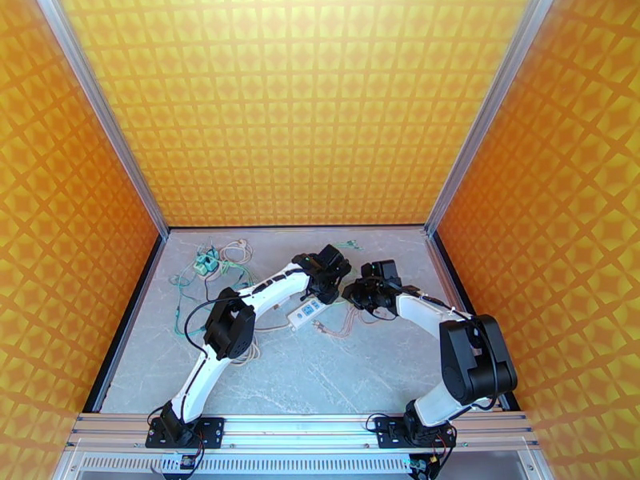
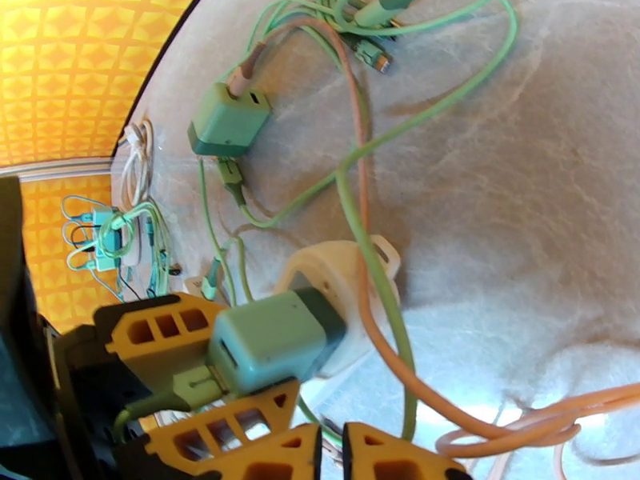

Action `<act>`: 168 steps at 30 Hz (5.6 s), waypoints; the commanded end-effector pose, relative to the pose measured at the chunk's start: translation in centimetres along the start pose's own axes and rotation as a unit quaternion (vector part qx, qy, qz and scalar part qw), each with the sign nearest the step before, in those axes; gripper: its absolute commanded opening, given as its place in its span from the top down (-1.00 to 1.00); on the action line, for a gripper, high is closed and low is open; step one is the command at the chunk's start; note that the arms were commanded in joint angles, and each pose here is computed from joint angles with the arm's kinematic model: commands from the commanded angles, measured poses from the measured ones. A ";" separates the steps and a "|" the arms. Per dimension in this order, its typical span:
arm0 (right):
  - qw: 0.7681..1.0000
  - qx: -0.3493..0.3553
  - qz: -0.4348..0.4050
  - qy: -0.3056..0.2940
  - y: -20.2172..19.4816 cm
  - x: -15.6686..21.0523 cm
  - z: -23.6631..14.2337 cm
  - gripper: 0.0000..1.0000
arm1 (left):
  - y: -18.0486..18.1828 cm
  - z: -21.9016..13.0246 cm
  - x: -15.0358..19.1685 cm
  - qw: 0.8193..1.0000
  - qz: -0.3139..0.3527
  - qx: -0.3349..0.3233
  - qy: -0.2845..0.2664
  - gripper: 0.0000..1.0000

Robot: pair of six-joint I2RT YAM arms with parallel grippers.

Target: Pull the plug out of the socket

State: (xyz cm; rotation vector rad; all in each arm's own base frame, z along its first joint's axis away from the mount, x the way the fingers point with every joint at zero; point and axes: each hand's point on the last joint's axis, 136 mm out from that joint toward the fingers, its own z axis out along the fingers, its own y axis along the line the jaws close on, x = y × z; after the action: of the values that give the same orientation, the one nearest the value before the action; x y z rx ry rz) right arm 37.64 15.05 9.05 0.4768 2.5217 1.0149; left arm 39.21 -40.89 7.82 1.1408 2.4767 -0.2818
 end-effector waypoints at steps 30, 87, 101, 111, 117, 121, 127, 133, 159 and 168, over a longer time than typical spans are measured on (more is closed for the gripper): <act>0.940 -0.239 0.213 -0.117 5.2 7.1 5.4 1.00 | -0.4 1.4 0.1 1.000 0.011 0.010 0.015 0.42; 0.987 -0.030 0.129 -0.088 3.3 6.9 5.3 0.96 | 13.5 -12.1 -3.6 0.984 -0.127 -0.058 -0.111 0.43; 0.985 0.040 -0.020 -0.166 7.0 0.4 -4.0 0.34 | 22.7 -7.3 -4.2 0.964 -0.191 -0.096 -0.159 0.39; 0.981 0.062 -0.016 -0.185 5.6 0.1 -6.6 0.34 | 25.4 -1.6 -4.7 0.956 -0.206 -0.106 -0.180 0.31; 0.980 0.069 -0.011 -0.186 4.8 0.5 -6.8 0.33 | 24.8 -0.4 -4.8 0.958 -0.209 -0.082 -0.179 0.06; 0.980 0.070 -0.019 -0.186 4.9 0.3 -6.7 0.31 | 24.3 -1.6 -5.0 0.956 -0.222 -0.068 -0.180 -0.22; 0.982 0.060 -0.054 -0.169 6.4 -0.3 -5.7 -0.05 | 23.0 -7.2 -6.1 0.948 -0.238 -0.057 -0.204 -0.82; 0.986 0.043 -0.089 -0.134 8.2 -0.4 -3.7 -0.22 | 21.7 -13.1 -5.0 0.942 -0.247 -0.061 -0.221 -0.98; 0.987 0.020 -0.142 -0.076 11.9 3.4 -0.3 -0.97 | 37.8 -20.5 18.3 0.845 -0.463 -0.214 -0.164 -0.99; 0.986 0.040 -0.140 -0.081 11.1 3.5 -1.0 -0.97 | 41.0 -15.6 19.1 0.869 -0.442 -0.202 -0.088 -0.94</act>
State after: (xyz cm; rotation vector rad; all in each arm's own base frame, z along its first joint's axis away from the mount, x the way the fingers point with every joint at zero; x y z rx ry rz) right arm 36.29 23.83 15.61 0.2172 2.4267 0.7595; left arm 55.42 3.65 14.46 -0.2870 2.4592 -0.1246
